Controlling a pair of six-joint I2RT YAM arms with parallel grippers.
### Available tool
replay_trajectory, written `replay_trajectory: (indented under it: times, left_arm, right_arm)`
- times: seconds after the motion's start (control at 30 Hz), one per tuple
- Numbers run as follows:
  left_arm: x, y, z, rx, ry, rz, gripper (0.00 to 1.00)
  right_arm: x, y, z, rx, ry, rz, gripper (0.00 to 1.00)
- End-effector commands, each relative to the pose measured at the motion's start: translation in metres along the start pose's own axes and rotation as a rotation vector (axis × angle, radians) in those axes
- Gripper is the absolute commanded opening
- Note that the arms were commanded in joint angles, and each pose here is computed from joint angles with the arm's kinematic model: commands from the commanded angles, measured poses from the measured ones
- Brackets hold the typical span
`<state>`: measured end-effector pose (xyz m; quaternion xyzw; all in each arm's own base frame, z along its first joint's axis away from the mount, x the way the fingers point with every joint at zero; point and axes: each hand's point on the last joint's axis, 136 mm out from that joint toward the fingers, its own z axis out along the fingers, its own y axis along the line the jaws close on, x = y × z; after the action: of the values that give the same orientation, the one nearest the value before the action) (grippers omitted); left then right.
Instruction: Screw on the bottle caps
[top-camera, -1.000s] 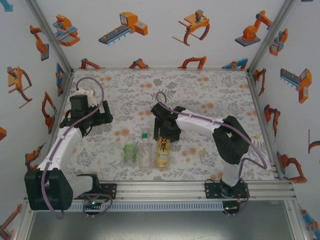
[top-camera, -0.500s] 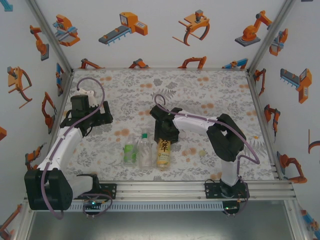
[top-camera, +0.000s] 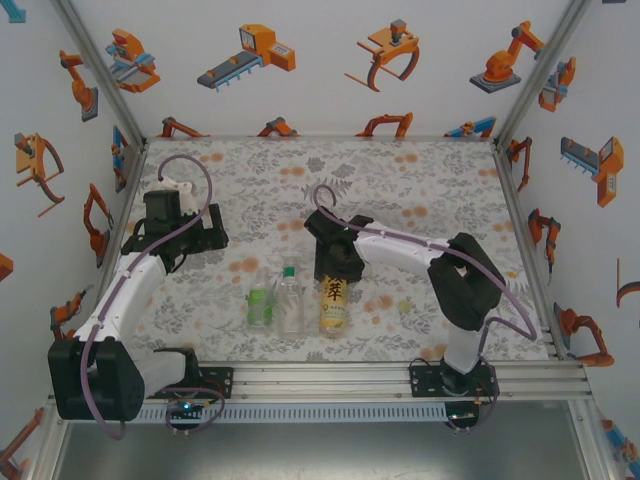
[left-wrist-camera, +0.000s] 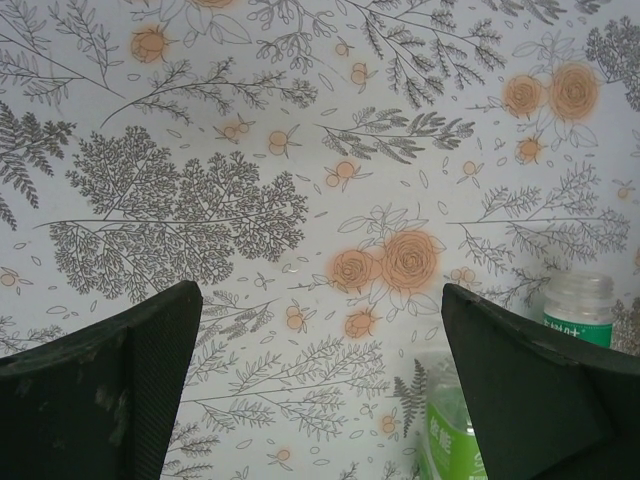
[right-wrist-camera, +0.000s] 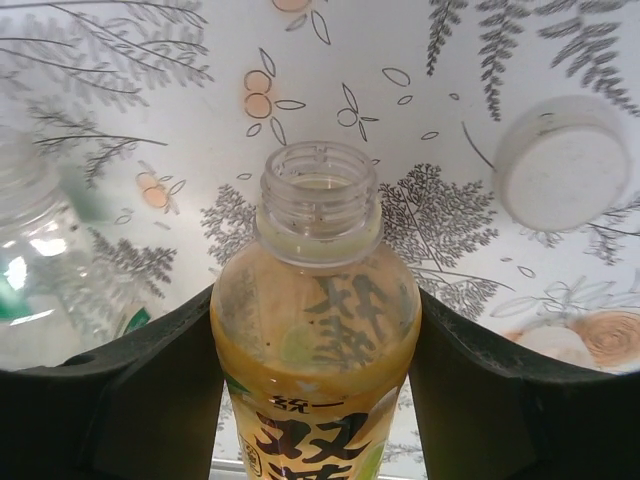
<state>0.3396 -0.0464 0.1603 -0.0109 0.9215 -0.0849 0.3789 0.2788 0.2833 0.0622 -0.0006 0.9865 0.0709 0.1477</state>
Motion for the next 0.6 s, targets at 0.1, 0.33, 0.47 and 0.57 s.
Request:
replay_trajectory:
  times: [0.1, 0.33, 0.47, 0.57]
  left_arm:
    - [-0.008, -0.026, -0.015, 0.124, -0.008, 0.03, 0.98]
    - [-0.036, -0.079, -0.041, 0.35, -0.071, -0.004, 0.99]
    - [-0.057, -0.125, -0.069, 0.565, -0.14, -0.006, 0.99]
    - [-0.066, -0.159, -0.097, 0.714, -0.224, 0.056, 0.98]
  right_arm:
    - [-0.031, 0.005, -0.065, -0.073, -0.175, -0.073, 0.49]
    - [-0.059, 0.031, -0.126, -0.231, -0.336, -0.178, 0.49]
    - [-0.074, 0.046, -0.16, -0.318, -0.428, -0.226, 0.48]
    - [-0.08, 0.058, -0.186, -0.401, -0.493, -0.272, 0.48]
